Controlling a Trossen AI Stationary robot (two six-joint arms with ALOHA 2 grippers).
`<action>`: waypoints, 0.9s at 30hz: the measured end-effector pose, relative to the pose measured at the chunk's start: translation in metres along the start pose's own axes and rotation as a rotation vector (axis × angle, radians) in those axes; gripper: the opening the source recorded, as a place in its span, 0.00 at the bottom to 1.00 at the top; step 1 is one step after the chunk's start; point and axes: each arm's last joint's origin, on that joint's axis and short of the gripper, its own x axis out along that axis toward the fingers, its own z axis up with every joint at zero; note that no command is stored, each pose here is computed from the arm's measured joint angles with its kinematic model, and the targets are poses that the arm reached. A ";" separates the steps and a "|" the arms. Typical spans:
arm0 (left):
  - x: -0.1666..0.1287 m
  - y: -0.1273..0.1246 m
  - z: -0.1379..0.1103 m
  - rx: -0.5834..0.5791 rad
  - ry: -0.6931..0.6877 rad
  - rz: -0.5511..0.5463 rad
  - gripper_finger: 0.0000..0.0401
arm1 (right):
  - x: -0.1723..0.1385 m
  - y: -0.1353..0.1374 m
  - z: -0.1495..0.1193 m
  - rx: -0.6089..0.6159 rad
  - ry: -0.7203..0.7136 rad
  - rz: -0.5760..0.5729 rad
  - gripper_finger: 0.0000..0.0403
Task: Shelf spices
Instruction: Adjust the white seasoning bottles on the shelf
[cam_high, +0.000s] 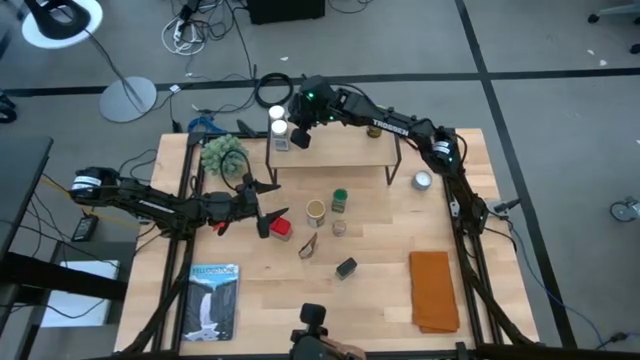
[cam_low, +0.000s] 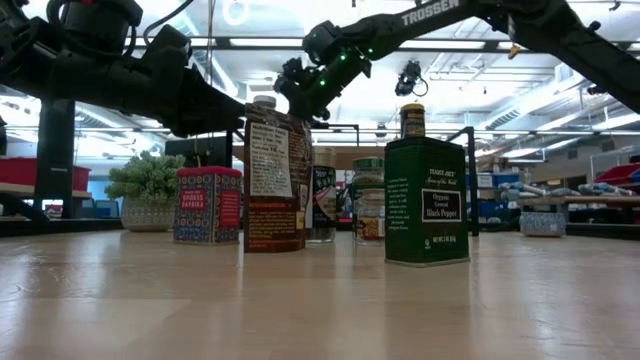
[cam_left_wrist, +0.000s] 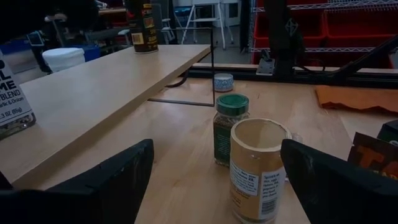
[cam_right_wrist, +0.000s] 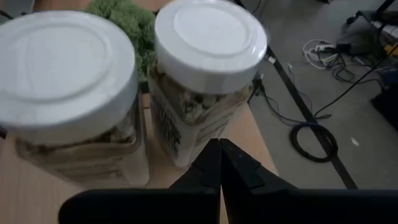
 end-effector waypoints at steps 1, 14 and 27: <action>0.000 0.000 0.000 0.000 0.000 0.000 0.89 | 0.000 0.000 0.001 0.000 -0.005 -0.001 0.00; 0.000 0.000 0.000 0.002 0.001 0.000 0.89 | -0.003 0.003 0.001 -0.042 0.004 0.055 0.00; 0.000 0.000 0.000 0.004 0.001 0.000 0.89 | -0.004 0.011 0.005 -0.100 -0.058 0.182 0.00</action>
